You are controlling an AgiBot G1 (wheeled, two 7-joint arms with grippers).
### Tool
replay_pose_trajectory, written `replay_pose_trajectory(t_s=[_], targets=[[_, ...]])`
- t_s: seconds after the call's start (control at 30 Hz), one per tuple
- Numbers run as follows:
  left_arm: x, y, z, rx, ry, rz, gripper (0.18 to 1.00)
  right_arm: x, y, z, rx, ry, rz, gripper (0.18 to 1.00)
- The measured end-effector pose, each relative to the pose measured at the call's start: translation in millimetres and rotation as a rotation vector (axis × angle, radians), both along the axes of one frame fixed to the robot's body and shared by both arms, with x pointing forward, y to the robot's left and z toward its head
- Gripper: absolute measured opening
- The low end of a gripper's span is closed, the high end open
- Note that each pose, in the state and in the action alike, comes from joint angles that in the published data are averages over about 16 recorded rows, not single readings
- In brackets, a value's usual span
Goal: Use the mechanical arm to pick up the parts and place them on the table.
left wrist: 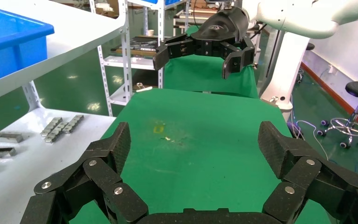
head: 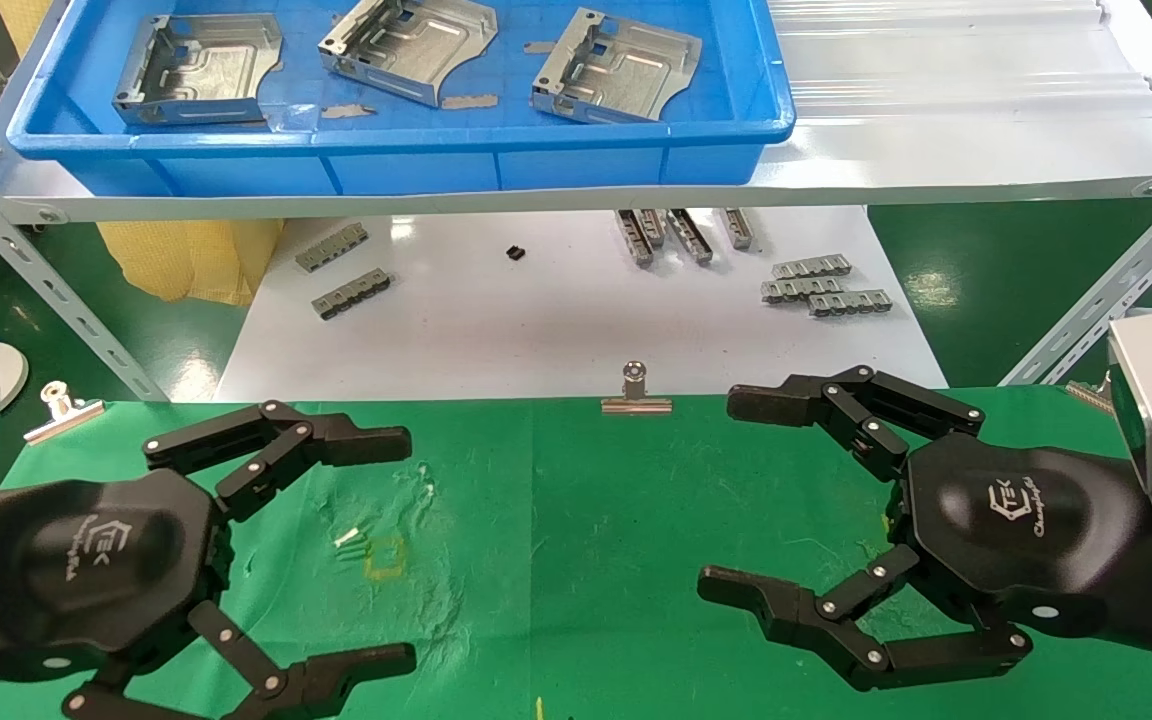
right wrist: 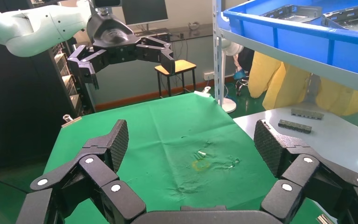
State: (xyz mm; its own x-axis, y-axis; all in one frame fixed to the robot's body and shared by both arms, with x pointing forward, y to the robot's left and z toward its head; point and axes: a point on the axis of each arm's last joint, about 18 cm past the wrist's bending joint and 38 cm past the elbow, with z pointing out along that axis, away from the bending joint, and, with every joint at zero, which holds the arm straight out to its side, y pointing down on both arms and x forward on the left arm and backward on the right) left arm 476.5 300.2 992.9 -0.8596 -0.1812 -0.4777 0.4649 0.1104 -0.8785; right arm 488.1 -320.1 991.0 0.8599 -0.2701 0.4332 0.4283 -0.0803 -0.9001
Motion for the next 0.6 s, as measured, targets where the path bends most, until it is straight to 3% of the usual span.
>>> replay_pose_trajectory(t_s=[0.6], targets=[[0.0, 0.0, 0.0, 0.0, 0.0, 0.0, 1.001, 0.0, 0.0, 0.0, 0.0, 0.0, 0.0, 1.0]])
